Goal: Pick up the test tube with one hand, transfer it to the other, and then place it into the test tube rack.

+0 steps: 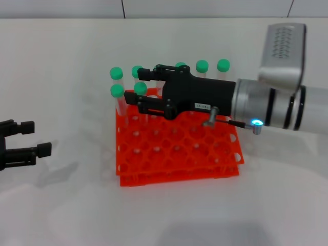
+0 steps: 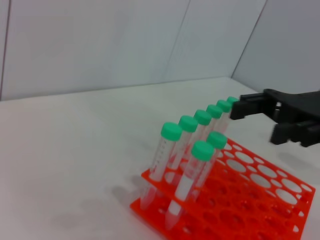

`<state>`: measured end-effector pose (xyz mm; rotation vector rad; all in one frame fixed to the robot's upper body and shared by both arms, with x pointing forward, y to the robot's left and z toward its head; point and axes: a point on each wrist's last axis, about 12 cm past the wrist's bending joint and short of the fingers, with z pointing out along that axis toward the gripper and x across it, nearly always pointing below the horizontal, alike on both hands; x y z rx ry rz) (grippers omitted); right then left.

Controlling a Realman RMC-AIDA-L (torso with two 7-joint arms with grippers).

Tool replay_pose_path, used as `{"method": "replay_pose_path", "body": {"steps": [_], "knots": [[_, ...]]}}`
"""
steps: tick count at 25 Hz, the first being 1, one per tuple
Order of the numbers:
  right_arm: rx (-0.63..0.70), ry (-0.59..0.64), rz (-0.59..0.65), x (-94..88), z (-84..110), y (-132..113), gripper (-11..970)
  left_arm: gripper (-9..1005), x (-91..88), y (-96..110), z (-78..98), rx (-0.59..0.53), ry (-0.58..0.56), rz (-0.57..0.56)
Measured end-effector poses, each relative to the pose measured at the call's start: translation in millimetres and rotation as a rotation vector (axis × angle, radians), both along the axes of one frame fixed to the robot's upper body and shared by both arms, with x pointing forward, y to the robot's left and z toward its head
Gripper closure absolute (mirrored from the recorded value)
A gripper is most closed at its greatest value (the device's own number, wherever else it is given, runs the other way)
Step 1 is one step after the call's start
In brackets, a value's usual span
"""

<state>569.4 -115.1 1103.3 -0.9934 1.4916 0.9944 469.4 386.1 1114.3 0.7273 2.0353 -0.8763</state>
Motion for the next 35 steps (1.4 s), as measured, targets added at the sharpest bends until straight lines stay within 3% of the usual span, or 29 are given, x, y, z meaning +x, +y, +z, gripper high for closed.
{"method": "replay_pose_path", "body": {"steps": [8,18,22,35], "knots": [[0.054,-0.011,-0.027,-4.6,9.9,-37,306,109,4.0,-1,7.1,-0.037,-0.048,0.004],[-0.036,0.04,-0.103,-5.8,15.5,-101,164,108,6.5,-4,12.0,-0.076,-0.086,0.011],[-0.059,0.059,-0.092,-7.6,16.3,-112,86,108,7.5,-5,13.0,-0.087,-0.096,0.011],[-0.13,0.07,-0.075,-6.7,20.8,-125,86,108,10.3,-6,18.7,-0.107,-0.12,0.001]]}}
